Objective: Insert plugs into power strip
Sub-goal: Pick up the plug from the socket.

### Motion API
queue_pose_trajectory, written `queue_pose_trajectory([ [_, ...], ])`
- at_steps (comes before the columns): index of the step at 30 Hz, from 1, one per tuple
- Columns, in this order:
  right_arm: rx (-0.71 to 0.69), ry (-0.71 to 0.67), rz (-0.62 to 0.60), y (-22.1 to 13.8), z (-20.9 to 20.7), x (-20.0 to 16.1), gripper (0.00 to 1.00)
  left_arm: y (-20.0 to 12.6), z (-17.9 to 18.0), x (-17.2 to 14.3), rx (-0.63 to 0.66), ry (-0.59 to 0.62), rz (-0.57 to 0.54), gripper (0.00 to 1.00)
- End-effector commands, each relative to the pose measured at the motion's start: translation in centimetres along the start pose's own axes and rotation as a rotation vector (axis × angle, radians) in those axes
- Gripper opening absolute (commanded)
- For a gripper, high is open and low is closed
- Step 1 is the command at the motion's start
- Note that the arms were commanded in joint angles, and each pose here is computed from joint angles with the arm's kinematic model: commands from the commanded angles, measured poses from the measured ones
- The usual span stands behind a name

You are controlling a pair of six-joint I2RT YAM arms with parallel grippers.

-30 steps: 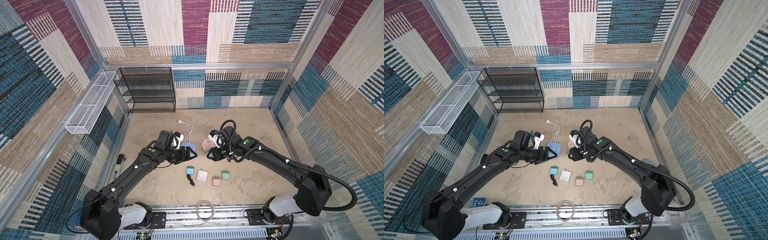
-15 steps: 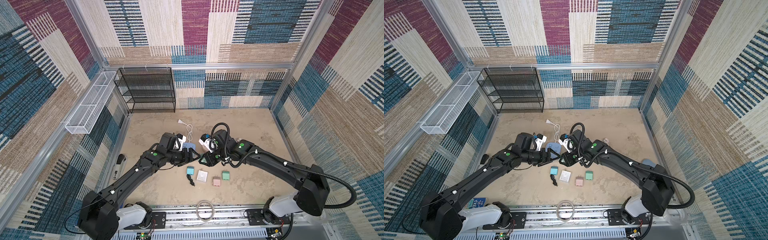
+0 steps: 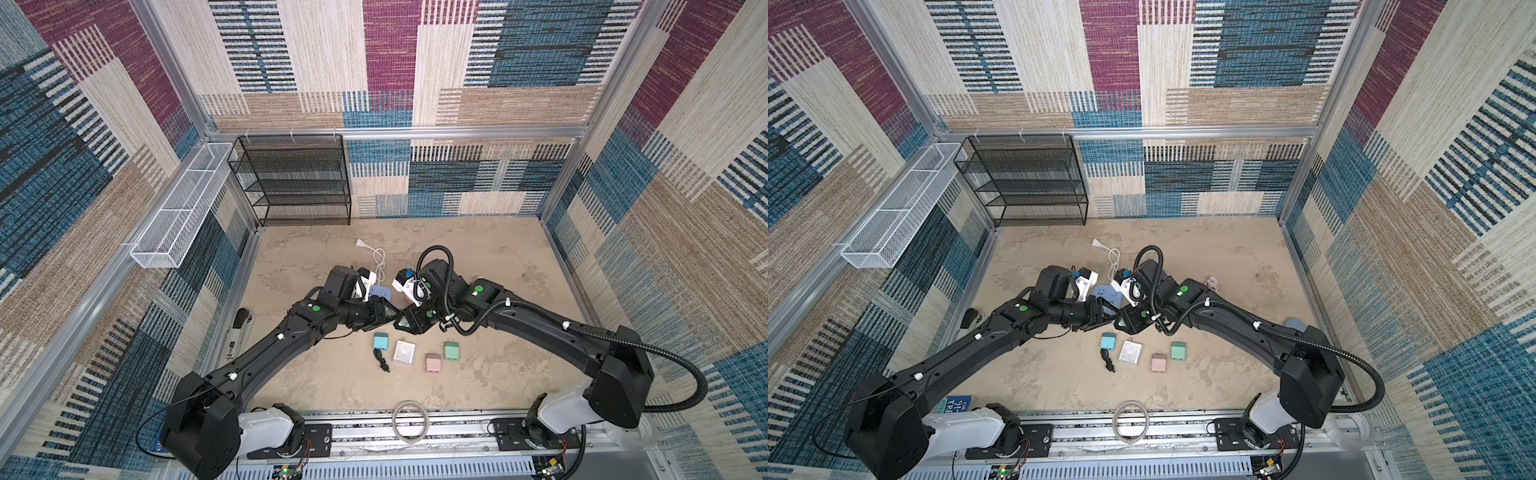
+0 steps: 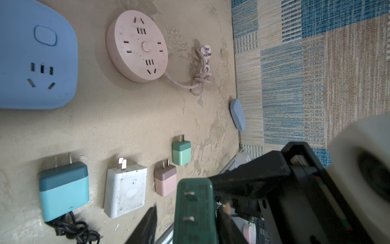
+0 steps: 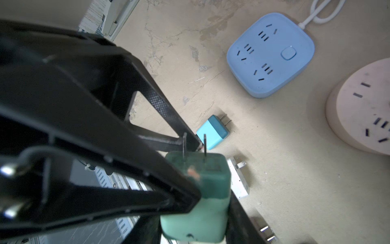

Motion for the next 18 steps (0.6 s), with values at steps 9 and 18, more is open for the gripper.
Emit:
queue_pose_trajectory([
  [9, 0.011, -0.041, -0.142, 0.1, 0.8, 3.1, 0.00, 0.6, 0.1, -0.6, -0.041, -0.020, 0.024, 0.43],
  [18, 0.032, -0.046, -0.168, 0.6, 1.1, 4.0, 0.00, 1.0, 0.3, -0.8, -0.062, -0.031, 0.026, 0.32],
])
Point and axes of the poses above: each gripper's point midway between its finger pads, its own y axis out along the fingers, its own z axis along the line the jaws close on, x = y × z, the point moved 8 cm from there along -y, back along the fingers, and after that the axes turned 7 degrees about y, right-handed, at the moved point
